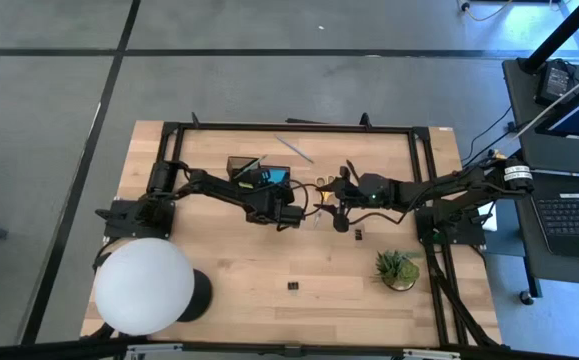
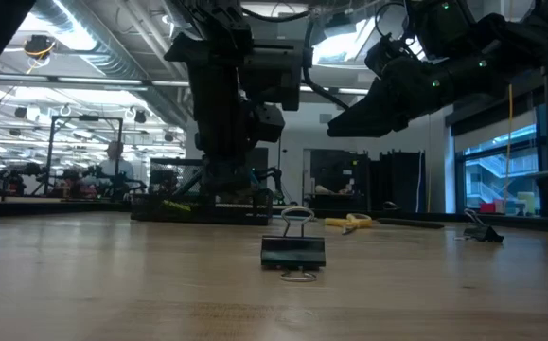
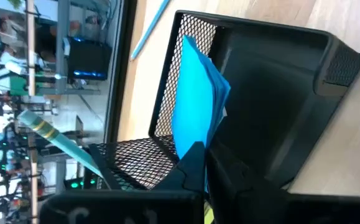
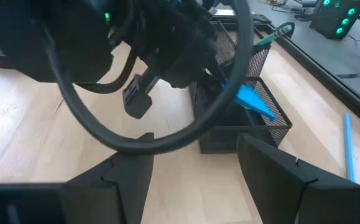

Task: Pick and place office supplies into organizer
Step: Put the blue sticky notes into the black desk organizer, then put the bottom black binder clip into the black desk organizer

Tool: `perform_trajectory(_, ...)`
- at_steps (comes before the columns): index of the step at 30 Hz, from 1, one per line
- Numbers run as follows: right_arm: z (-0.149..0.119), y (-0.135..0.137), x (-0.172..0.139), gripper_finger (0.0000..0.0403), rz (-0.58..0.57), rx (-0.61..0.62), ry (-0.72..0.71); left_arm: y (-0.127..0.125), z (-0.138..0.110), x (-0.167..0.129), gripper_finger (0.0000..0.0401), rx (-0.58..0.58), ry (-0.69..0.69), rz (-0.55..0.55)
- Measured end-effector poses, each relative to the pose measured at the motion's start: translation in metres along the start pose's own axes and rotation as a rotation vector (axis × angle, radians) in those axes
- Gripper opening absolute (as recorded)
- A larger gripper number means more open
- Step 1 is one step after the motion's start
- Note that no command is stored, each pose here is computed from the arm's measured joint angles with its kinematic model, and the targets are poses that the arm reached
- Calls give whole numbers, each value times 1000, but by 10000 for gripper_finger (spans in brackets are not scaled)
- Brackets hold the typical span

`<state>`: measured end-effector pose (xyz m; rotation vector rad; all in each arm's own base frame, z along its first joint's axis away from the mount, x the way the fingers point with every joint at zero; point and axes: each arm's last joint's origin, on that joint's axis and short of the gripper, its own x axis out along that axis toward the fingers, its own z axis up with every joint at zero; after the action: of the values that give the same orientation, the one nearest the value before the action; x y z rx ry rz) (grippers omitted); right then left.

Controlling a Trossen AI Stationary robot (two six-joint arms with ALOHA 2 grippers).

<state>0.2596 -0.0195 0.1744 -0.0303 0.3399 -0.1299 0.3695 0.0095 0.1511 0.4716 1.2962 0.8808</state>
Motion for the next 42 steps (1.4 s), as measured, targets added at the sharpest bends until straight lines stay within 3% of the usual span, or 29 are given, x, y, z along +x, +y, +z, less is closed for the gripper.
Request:
perform_trajectory(4, 0, 0, 0, 233, 0, 0, 0, -2, 3, 9, 3, -5, 20, -53)
perform_trajectory(16, -1, 0, 0, 233, -1, -4, 10, -20, 1, 29, 7, 79, 60, -67)
perform_trajectory(28, -1, 0, 0, 233, -2, -4, 14, -20, 1, 29, 65, 80, 61, -69)
perform_trajectory(37, -1, 0, 0, 233, -2, -1, 11, -4, 4, 6, 106, 63, 12, -124)
perform_trajectory(42, -1, 0, 0, 233, -2, 0, 11, 10, 5, -17, 120, 43, -36, -219)
